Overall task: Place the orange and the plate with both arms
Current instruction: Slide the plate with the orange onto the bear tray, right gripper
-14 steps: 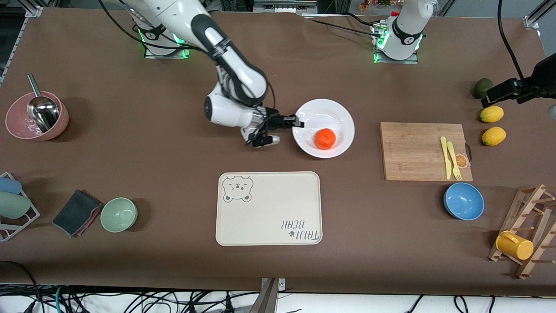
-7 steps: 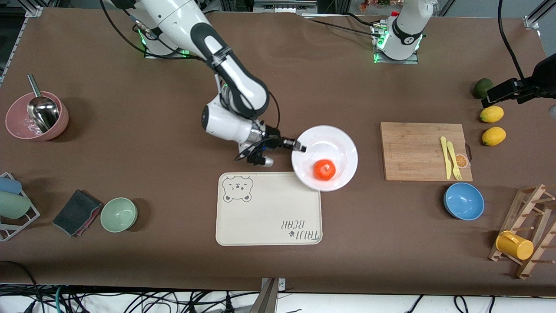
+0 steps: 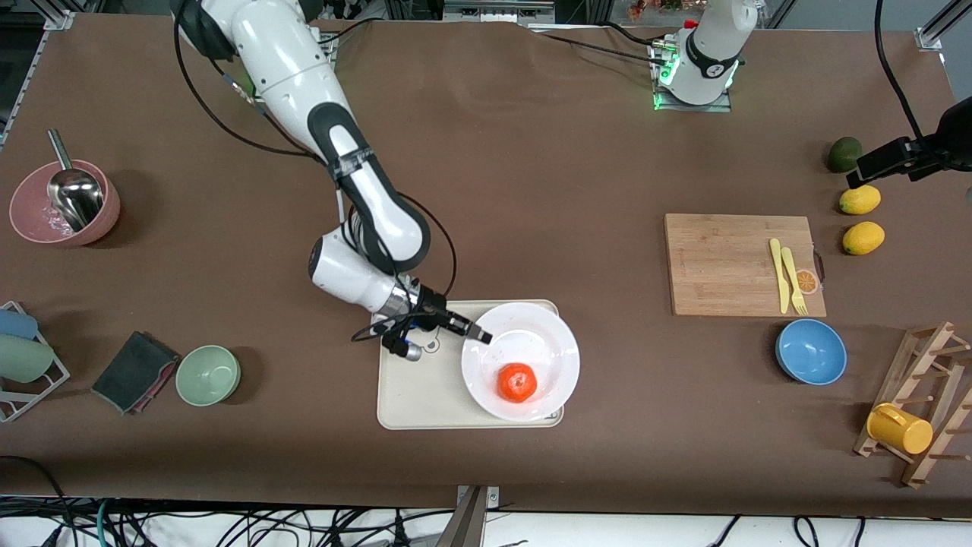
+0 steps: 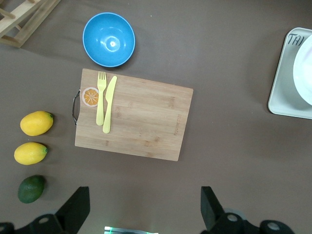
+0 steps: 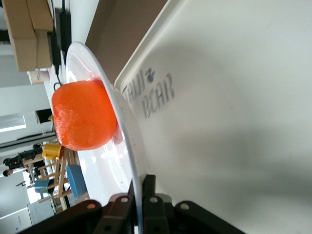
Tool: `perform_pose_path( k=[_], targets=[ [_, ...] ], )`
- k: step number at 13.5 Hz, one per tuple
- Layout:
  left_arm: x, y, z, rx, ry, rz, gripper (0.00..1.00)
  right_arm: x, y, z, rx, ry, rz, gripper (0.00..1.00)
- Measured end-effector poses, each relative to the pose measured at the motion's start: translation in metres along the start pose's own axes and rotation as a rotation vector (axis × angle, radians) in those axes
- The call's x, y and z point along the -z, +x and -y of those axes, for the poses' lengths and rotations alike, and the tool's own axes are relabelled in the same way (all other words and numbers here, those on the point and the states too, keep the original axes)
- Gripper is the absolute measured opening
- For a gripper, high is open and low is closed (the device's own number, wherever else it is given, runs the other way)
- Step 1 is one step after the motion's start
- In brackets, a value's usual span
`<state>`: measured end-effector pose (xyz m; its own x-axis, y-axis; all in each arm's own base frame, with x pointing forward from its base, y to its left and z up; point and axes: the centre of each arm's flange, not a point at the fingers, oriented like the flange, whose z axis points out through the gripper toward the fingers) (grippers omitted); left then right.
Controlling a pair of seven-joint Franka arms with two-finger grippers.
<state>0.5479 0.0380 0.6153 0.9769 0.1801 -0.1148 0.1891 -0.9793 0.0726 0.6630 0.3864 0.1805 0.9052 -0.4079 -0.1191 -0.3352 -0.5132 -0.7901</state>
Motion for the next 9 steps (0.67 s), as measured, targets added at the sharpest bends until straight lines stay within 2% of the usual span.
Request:
perform_pose_path(
  k=[4,5,7,9],
  targets=[
    [0.000,0.000,0.002,0.004,-0.001,0.000,1.00,-0.019,0.011,-0.030,-0.016,-0.019,-0.001,0.05],
    [0.000,0.000,0.003,0.005,-0.001,0.000,1.00,-0.021,0.010,-0.029,-0.015,-0.016,0.000,0.11],
    [0.000,0.000,0.003,0.005,-0.001,0.000,1.00,-0.022,0.009,-0.021,-0.003,-0.007,0.001,0.33],
    [0.000,0.001,0.004,0.008,-0.001,0.000,1.00,-0.018,0.012,-0.010,0.077,-0.039,-0.003,0.55]
  ],
)
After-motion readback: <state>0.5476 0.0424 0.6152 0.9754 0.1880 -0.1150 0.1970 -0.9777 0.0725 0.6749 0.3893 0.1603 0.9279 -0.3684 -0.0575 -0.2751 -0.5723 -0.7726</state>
